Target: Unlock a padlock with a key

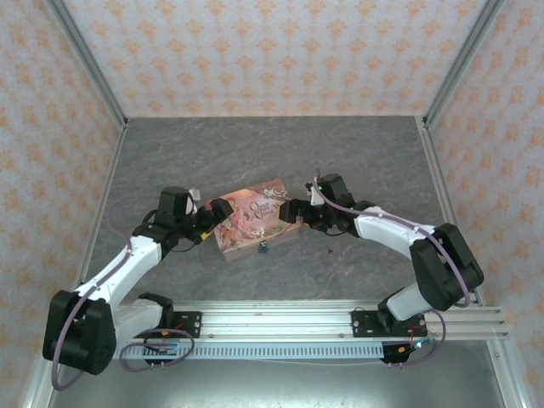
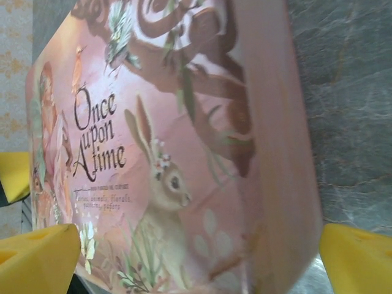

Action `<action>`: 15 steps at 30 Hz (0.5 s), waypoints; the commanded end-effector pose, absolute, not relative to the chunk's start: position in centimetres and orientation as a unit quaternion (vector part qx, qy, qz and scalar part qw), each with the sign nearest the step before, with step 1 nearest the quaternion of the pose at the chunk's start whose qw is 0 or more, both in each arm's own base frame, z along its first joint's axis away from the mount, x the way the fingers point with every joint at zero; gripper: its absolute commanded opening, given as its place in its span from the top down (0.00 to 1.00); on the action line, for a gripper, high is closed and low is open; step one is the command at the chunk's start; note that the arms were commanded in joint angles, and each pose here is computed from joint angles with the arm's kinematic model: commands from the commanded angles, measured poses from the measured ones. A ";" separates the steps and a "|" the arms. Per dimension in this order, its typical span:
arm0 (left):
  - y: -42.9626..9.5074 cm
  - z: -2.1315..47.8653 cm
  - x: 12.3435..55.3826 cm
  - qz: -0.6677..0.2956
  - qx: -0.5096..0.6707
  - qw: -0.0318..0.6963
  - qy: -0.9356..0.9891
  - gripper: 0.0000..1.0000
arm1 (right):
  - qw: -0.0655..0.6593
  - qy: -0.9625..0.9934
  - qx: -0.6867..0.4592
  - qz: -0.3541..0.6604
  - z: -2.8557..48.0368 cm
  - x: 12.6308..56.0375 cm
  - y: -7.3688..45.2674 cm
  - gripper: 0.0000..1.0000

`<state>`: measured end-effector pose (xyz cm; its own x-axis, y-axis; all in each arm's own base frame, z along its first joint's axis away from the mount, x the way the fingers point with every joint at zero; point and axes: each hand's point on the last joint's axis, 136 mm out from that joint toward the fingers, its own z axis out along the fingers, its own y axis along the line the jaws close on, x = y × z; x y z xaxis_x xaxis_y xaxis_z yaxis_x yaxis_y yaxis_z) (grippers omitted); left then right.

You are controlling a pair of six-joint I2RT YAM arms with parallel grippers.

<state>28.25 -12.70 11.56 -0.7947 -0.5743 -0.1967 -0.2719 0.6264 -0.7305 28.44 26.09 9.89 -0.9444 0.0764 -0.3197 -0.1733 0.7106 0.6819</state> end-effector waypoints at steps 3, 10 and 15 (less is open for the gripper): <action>-13.9 14.1 31.0 -0.384 -0.207 0.239 0.868 0.00 | 0.161 0.893 -0.049 0.416 11.2 28.4 27.9 0.03; -14.5 13.4 34.9 -0.364 -0.191 0.228 0.882 0.00 | 0.155 0.887 -0.046 0.432 11.3 28.1 28.4 0.04; -15.0 13.2 38.1 -0.348 -0.174 0.223 0.894 0.00 | 0.161 0.881 -0.038 0.442 11.3 28.4 28.7 0.04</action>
